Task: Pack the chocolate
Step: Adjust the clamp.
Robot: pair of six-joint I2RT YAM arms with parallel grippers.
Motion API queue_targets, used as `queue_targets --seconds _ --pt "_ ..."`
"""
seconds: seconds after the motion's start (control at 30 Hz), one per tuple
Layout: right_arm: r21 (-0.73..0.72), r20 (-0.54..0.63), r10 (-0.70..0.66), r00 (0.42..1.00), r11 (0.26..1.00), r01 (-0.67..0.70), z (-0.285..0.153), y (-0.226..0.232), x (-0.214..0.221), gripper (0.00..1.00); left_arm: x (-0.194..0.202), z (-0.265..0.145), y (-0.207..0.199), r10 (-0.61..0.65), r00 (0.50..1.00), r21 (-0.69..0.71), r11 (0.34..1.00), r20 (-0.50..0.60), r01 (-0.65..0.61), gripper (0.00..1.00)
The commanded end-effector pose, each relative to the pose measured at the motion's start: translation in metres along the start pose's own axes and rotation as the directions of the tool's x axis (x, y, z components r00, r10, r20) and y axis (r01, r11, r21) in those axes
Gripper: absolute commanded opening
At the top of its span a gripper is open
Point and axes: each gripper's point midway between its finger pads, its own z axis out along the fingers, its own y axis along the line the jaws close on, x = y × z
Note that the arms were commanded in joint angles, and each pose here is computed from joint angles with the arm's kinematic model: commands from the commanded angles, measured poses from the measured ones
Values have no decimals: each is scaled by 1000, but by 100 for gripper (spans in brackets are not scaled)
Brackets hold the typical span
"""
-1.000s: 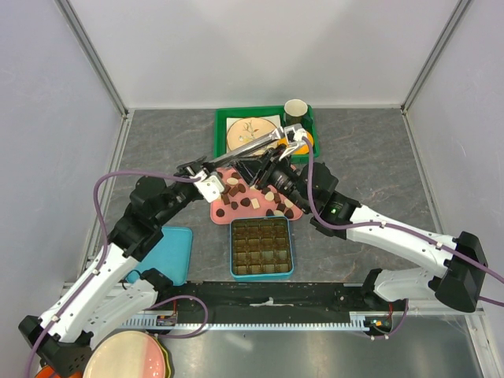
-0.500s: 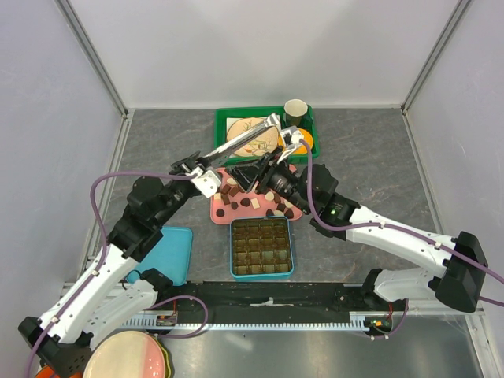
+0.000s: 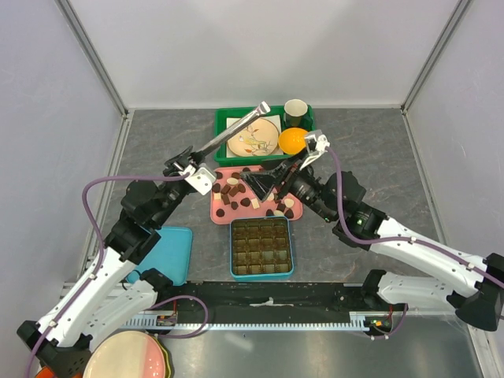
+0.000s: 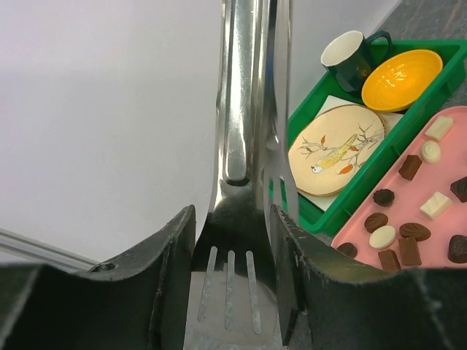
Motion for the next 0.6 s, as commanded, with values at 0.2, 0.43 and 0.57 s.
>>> queue_targets --seconds 0.2,0.43,0.57 --pt "-102 76 34 997 994 -26 44 -20 -55 98 -12 -10 5 -8 998 -20 1000 68 9 2" --pt "-275 39 64 997 960 -51 59 5 -56 98 -9 -9 0 -10 998 -6 1000 65 11 2" --pt "-387 10 67 998 920 -58 56 23 -52 98 -8 -8 -1 -9 998 -5 1000 61 9 1"
